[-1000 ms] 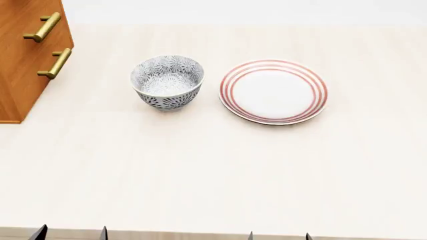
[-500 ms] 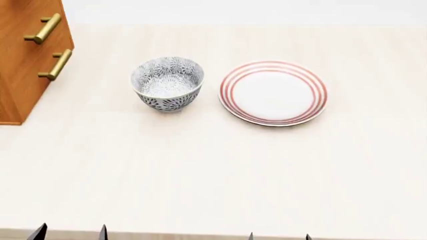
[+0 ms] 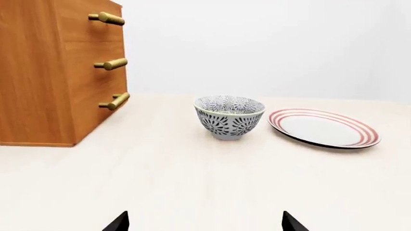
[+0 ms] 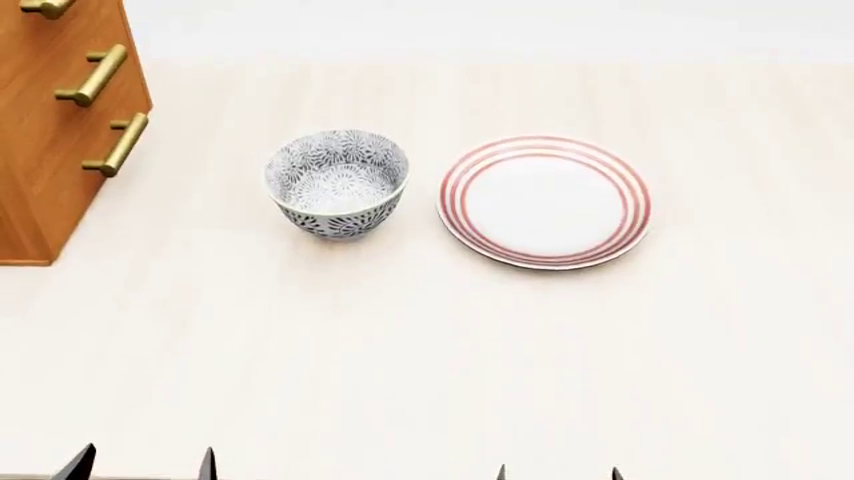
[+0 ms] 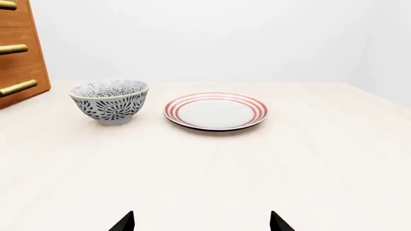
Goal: Open the top drawer of the cabinet.
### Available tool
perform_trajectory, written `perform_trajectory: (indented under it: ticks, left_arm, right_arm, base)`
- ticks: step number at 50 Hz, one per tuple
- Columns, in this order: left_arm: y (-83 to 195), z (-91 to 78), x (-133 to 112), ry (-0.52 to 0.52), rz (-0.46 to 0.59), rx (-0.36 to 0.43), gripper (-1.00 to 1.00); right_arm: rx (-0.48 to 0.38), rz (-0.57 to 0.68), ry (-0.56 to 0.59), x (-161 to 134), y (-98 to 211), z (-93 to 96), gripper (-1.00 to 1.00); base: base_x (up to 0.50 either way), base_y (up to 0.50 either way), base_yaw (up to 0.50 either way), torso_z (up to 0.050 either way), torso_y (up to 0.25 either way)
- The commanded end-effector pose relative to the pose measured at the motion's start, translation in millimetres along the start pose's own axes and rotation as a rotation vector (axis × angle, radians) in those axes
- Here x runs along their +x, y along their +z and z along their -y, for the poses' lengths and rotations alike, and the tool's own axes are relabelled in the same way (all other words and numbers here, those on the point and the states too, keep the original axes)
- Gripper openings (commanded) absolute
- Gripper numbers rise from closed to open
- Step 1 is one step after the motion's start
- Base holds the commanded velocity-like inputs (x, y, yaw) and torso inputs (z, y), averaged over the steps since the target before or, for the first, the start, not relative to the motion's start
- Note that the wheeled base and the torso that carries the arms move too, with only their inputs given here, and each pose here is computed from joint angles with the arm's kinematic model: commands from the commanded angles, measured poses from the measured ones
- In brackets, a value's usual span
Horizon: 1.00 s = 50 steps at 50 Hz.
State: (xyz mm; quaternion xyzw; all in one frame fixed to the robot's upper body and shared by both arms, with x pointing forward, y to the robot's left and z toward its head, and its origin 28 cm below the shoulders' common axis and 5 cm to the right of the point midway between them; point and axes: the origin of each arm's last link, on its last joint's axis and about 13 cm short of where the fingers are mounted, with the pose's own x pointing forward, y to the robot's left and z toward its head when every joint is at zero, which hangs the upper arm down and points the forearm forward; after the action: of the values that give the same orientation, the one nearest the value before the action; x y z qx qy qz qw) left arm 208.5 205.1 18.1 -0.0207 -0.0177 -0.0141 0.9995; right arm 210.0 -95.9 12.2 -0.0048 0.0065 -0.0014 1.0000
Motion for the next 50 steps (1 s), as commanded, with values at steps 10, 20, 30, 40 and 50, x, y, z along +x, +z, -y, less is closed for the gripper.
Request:
perform_trajectory:
  ticks: [10,20,30,40,50]
  left_arm:
    - [-0.4,-0.2,-0.1,0.000,0.006,-0.003,1.00]
    - [-1.0,0.1,-0.1,0.018,-0.008,-0.019,1.00]
    - [-1.2,0.2,-0.1,0.015,-0.014,-0.018,1.00]
    - [-0.7,0.7,-0.1,0.009,-0.016,-0.016,1.00]
    - [-1.1,0.9,-0.2,0.003,-0.013,-0.013,1.00]
  right_arm:
    - [-0.015,0.000,0.004,-0.6,-0.2,-0.6,1.00]
    - [-0.024,-0.004,0.013,-0.8,-0.2,-1.2,1.00]
    - [-0.025,0.002,0.017,-0.7,0.5,-1.5,1.00]
    - [-0.020,0.000,0.016,-0.4,0.0,-1.3,1.00]
    - [-0.020,-0.001,0.019,-0.8,-0.3,-1.6,1.00]
  base:
    - [0.00,0.00,0.00,0.050,-0.016]
    - [0.13,0.00,0.00,0.016,-0.005]
    - [0.50,0.00,0.00,0.000,0.000]
    - [0.50,0.00,0.00,0.000,0.000]
    - [0.50,0.00,0.00,0.000,0.000]
